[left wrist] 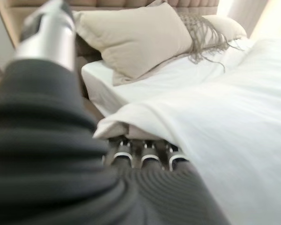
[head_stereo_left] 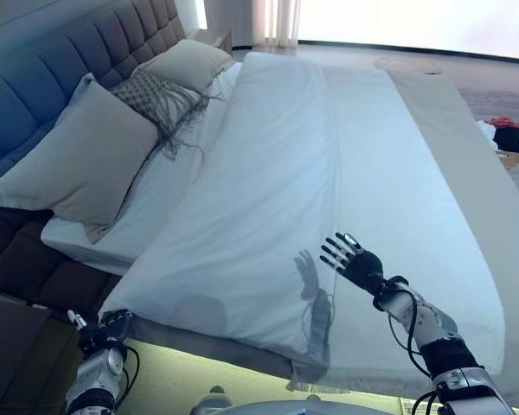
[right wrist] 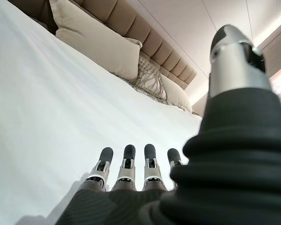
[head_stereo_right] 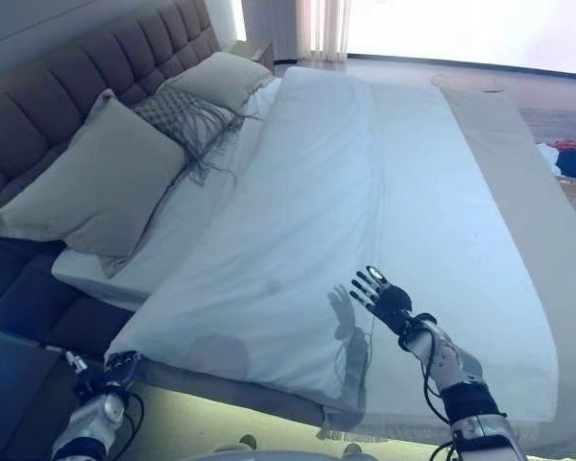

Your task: Make the bed neatly

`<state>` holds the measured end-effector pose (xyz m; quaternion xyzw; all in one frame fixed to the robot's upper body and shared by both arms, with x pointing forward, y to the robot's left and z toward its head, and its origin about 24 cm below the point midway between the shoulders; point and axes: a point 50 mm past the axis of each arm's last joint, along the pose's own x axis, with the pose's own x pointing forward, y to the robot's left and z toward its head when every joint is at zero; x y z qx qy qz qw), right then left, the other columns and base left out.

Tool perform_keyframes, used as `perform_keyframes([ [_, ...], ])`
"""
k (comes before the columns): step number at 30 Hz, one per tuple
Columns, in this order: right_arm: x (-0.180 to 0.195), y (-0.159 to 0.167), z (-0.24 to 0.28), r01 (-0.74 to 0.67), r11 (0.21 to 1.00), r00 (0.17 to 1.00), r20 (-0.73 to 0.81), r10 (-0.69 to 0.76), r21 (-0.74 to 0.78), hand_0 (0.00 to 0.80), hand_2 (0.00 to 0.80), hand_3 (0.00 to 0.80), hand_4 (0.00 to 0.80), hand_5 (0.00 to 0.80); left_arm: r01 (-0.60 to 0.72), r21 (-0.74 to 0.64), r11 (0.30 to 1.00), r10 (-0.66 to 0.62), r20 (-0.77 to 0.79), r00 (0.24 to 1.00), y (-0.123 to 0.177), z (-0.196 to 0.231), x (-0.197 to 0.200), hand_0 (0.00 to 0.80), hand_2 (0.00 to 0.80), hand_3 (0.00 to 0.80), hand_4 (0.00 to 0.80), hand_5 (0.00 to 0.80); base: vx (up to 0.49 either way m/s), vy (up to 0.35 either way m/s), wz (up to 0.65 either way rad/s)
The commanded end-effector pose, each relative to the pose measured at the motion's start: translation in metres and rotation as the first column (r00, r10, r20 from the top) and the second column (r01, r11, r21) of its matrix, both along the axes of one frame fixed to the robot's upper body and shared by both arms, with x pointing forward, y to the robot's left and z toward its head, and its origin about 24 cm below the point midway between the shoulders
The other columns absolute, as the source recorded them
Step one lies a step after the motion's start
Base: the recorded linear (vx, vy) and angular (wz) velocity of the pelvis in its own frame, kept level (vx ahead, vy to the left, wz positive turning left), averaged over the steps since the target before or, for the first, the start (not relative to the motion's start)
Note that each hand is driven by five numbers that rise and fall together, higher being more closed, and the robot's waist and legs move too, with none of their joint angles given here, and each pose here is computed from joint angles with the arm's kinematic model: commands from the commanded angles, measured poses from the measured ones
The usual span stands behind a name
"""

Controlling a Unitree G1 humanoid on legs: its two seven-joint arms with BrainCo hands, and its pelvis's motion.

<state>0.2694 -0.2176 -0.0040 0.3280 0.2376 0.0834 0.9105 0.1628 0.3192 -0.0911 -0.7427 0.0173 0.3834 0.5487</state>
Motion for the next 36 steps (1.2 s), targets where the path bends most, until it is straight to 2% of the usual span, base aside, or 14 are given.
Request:
perform_keyframes([
  [1,-0.01,-0.017,-0.005,0.085,0.993,0.996,0.02,-0.087,0.076,0.0,0.0,0.0,0.0,0.0,-0.441,0.419,0.793,0.422,0.144,0.895,0.15,0.094,-0.088,0.0,0.0,0.0,0.0,0.0,-0.037,0.007,0.0],
  [5,-0.009,-0.015,-0.004,0.085,0.993,0.996,0.028,-0.087,0.087,0.0,0.0,0.0,0.0,0.0,-0.411,0.405,0.817,0.38,0.158,0.911,0.144,0.09,-0.079,0.0,0.0,0.0,0.0,0.0,0.0,0.0,0.0],
  [8,-0.008,-0.01,-0.003,0.076,0.992,0.996,0.035,-0.08,0.097,0.0,0.0,0.0,0.0,0.0,-0.347,0.413,0.842,0.289,0.198,0.937,0.133,0.087,-0.065,0.0,0.0,0.0,0.0,0.0,0.0,0.0,0.0],
  [12,-0.007,-0.001,-0.004,0.064,0.991,0.996,0.046,-0.07,0.116,0.0,0.0,0.0,0.0,0.0,-0.149,0.433,0.889,0.062,0.209,0.976,0.096,0.066,-0.036,0.0,0.0,0.0,0.0,0.0,-0.065,-0.038,0.05],
  [16,-0.001,0.007,0.0,0.069,0.987,0.995,0.062,-0.079,0.146,0.0,0.0,0.0,0.0,0.0,0.0,0.385,0.923,-0.068,0.164,0.984,0.06,0.044,-0.018,0.0,0.0,0.0,0.0,0.0,-0.098,-0.109,0.15],
  [23,0.011,0.019,0.011,0.064,0.975,0.988,0.121,-0.091,0.211,0.0,0.0,0.0,0.0,0.0,0.087,0.295,0.951,-0.135,0.145,0.98,0.021,0.015,-0.016,0.0,0.0,0.0,0.0,0.0,-0.072,-0.128,0.2],
  [36,0.016,0.035,0.017,0.052,0.948,0.983,0.149,-0.103,0.314,0.0,0.0,0.0,0.0,0.0,0.211,0.239,0.948,-0.203,-0.058,0.978,-0.001,-0.017,-0.046,0.0,0.0,0.0,0.0,0.0,0.019,-0.077,0.21],
])
